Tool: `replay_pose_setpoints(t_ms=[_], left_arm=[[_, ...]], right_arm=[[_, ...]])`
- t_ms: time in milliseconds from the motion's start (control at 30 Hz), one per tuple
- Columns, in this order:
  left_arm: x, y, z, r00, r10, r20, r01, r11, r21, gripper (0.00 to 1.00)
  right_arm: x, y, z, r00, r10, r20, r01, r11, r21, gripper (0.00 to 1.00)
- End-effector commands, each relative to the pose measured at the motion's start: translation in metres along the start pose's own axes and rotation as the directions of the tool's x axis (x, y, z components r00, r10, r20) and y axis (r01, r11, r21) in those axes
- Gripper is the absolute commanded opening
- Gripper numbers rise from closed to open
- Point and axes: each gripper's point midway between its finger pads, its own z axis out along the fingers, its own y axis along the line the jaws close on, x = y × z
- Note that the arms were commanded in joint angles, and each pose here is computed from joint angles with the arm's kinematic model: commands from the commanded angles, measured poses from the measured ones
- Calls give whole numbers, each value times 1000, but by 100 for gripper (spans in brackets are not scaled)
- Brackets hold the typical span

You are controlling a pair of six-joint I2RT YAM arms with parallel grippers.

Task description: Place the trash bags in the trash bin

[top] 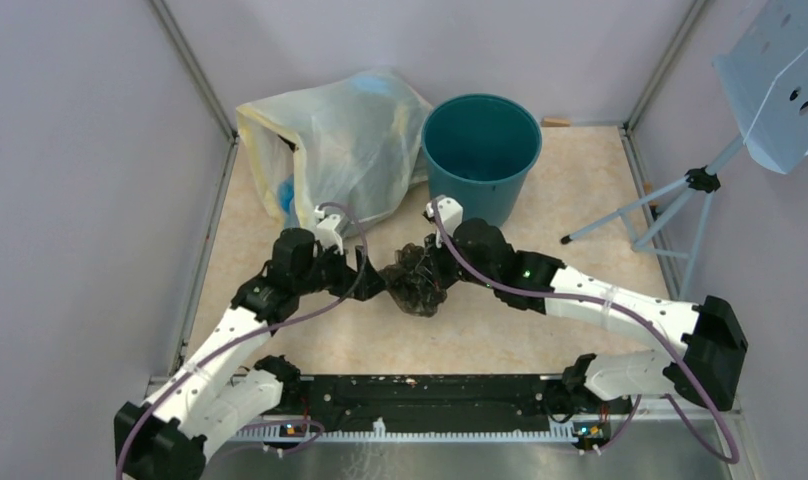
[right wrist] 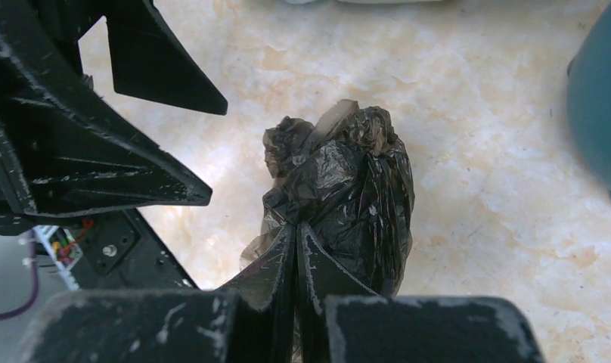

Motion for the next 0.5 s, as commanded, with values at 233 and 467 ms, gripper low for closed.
replay_pose_setpoints(t_ms=[233, 467], left_arm=[[-32, -16, -18, 951, -231, 206, 207, 969, 132, 99], [-40, -40, -14, 943, -284, 174, 219, 923, 318, 99]], right_arm=[[-44, 17, -35, 972, 166, 169, -126, 966, -225, 0], [-46, 25, -44, 964, 201, 175, -147, 948, -281, 0]])
